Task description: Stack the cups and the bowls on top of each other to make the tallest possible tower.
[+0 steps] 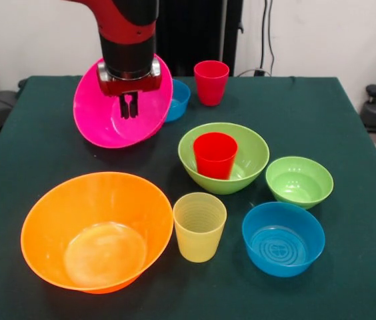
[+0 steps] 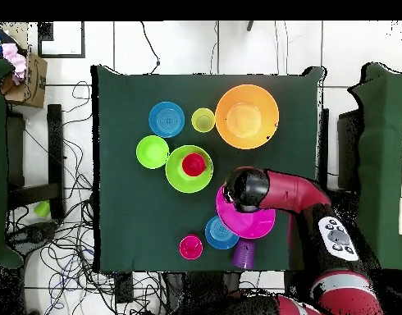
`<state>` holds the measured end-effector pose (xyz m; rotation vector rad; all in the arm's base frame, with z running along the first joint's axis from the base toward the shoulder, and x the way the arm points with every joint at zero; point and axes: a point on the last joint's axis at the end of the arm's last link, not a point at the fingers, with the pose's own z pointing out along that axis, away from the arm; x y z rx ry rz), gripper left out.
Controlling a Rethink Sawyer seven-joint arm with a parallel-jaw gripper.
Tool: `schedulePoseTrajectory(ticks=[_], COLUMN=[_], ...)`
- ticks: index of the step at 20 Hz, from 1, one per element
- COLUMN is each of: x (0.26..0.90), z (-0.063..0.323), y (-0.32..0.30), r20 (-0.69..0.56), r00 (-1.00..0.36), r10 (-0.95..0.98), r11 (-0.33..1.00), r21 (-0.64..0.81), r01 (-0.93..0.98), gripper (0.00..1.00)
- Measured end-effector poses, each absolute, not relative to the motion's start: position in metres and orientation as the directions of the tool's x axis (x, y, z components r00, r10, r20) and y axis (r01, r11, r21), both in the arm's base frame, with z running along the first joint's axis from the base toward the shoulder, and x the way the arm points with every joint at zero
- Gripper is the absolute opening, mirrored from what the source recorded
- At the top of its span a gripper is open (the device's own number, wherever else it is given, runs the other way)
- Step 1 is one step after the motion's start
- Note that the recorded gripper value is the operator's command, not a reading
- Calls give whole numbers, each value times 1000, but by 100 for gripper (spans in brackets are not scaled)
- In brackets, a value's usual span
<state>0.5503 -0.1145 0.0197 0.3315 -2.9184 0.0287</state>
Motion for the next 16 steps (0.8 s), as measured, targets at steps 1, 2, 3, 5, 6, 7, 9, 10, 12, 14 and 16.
schedulePoseTrajectory(ticks=[1, 2, 3, 5, 6, 7, 9, 10, 12, 14, 16], x=[551, 551, 551, 552, 552, 552, 553, 553, 552, 551, 549], z=[24, 26, 27, 31, 31, 33, 35, 36, 36, 34, 31], y=[-116, -116, -117, -118, -119, -119, -121, -122, -123, -123, -124], r20=[209, 209, 210, 209, 209, 208, 206, 205, 207, 209, 211], r00=[-953, -953, -953, -954, -954, -954, -955, -956, -956, -955, -956], r10=[-218, -218, -217, -216, -215, -215, -213, -211, -210, -209, -206], r11=[975, 975, 975, 975, 975, 975, 975, 975, 975, 976, 977], r21=[0, -1, -4, -11, -13, -16, -21, -23, -23, -21, -17], r01=[-223, -223, -223, -223, -223, -223, -222, -220, -219, -218, -215], gripper=[0, 0, 0, 0, 0, 0, 0, 0, 0, 0, 0])
